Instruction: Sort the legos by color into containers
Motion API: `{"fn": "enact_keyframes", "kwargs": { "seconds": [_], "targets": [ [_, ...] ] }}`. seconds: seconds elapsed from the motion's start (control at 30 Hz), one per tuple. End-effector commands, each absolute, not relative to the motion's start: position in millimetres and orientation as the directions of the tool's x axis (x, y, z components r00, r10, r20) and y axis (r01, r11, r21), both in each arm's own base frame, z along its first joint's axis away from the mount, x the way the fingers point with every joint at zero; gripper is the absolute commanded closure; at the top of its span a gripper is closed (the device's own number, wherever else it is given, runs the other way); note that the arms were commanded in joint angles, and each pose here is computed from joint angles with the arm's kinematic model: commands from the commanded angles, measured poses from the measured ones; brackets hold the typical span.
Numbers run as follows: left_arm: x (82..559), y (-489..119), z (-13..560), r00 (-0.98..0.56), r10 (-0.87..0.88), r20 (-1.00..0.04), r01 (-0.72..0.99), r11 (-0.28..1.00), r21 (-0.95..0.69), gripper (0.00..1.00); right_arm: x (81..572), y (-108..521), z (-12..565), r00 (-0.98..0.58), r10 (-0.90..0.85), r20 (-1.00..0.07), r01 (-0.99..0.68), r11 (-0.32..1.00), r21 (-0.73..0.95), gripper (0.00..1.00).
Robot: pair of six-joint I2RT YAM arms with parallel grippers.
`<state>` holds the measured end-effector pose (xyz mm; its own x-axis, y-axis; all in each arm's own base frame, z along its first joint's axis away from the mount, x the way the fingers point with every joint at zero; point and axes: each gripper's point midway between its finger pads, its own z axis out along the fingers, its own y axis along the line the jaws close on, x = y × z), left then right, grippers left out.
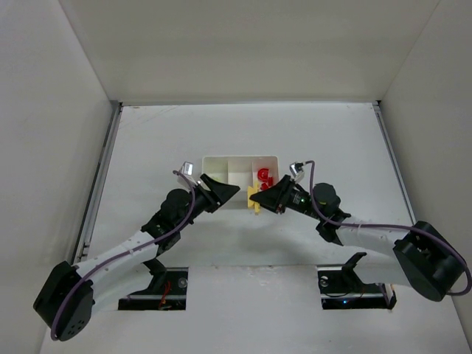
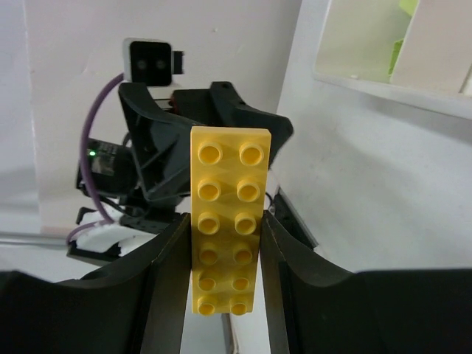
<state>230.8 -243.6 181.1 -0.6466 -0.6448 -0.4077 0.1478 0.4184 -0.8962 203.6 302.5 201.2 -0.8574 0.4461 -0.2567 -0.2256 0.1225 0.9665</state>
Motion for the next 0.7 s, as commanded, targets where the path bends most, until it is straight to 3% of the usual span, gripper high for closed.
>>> {"fn": "enact_keyframes", "kwargs": {
  "seconds": [0.0,0.67],
  "targets": [
    [224,-256,239,-0.638,-0.678,-0.364,0.303,0.214,-0.929,0.43,199,311,251,-0.867,0.425,-0.259,-0.303,-0.038,0.952,0.63],
    [213,-265,246,-0.645,-0.672,-0.363,0.352,0.160,-0.922,0.45,197,328,254,-0.913,0.386,-0.135,-0.216,-0.174,0.961,0.63]
  ]
}}
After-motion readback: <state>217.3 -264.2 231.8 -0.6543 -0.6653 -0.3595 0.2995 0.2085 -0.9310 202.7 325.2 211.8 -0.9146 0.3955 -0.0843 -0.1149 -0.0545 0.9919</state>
